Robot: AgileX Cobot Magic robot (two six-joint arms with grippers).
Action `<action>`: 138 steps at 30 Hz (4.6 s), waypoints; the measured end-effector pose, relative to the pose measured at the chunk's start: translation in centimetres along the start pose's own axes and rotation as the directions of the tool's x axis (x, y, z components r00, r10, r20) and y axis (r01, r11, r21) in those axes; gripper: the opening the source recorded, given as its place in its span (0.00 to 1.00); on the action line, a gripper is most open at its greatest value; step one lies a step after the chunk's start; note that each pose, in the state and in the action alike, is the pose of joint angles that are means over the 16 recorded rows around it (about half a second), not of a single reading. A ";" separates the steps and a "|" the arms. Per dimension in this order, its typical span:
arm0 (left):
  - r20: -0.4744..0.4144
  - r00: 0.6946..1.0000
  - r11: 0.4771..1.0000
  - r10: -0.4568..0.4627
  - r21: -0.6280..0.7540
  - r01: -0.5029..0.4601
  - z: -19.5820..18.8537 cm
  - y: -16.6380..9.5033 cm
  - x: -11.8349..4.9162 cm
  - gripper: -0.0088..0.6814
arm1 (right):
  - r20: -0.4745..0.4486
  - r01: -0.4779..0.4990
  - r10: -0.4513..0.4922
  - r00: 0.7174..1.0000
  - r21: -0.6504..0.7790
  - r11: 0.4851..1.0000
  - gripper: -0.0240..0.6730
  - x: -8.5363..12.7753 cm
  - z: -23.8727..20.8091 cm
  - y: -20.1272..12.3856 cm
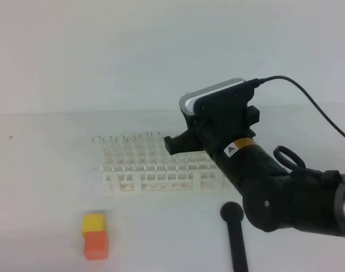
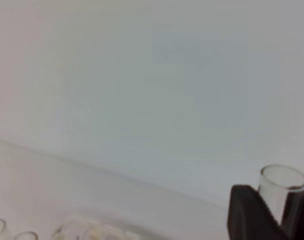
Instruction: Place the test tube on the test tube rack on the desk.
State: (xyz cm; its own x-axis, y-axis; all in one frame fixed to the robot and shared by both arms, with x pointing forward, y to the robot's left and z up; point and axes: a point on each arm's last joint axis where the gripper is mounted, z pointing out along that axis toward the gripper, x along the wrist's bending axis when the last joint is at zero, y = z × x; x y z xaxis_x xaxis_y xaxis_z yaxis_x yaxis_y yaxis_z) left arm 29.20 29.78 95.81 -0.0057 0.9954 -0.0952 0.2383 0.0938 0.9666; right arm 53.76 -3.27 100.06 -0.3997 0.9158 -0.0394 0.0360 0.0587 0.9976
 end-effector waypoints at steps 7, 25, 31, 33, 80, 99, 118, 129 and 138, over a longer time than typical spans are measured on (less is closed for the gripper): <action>-0.020 1.000 1.000 -0.007 0.000 0.007 0.0 0.0 0.2 0.01 | 0.008 0.007 -0.007 1.000 0.004 1.000 0.22 0.3 0.1 -0.7; 0.022 1.000 1.000 0.019 0.006 -0.019 0.0 0.0 0.0 0.01 | 0.038 0.024 -0.025 0.999 0.024 0.999 0.22 0.9 0.7 -3.3; 0.053 0.998 1.000 0.026 0.010 -0.027 0.0 -0.1 -0.2 0.01 | 0.055 0.013 -0.013 0.998 0.004 1.000 0.22 1.0 0.8 -3.9; 0.059 0.998 1.000 0.028 0.011 -0.028 0.0 -0.1 -0.2 0.01 | 0.060 0.007 -0.007 0.998 -0.004 1.000 0.22 1.0 0.9 -4.0; 0.062 0.998 1.000 0.028 0.012 -0.029 0.0 -0.1 -0.2 0.01 | 0.094 0.017 -0.014 0.996 -0.035 0.999 0.22 1.9 1.0 -5.1; 0.062 0.998 1.000 0.028 0.012 -0.029 0.0 -0.1 -0.2 0.01 | 0.098 0.021 -0.017 0.995 -0.043 0.999 0.22 2.0 0.7 -4.5; 0.062 0.998 1.000 0.028 0.012 -0.029 0.0 -0.1 -0.2 0.01 | 0.099 0.016 -0.014 0.995 -0.018 1.000 0.22 1.9 0.4 -4.1; 0.062 0.998 1.000 0.028 0.012 -0.029 0.0 -0.1 -0.2 0.01 | 0.106 -0.010 0.012 0.994 -0.020 1.000 0.22 1.9 0.5 -4.5; 0.062 0.998 1.000 0.028 0.012 -0.029 0.0 -0.1 -0.2 0.01 | 0.110 -0.011 0.013 0.994 -0.026 1.000 0.22 1.9 0.5 -4.6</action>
State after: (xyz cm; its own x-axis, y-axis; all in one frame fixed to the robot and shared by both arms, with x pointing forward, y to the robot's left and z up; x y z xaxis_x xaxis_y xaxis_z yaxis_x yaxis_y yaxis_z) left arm 29.17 29.54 95.76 0.0608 0.9948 -0.0823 0.2501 0.0646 0.9660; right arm 53.34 -1.63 95.38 -0.2960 0.9547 -0.0320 0.0166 0.0386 0.9991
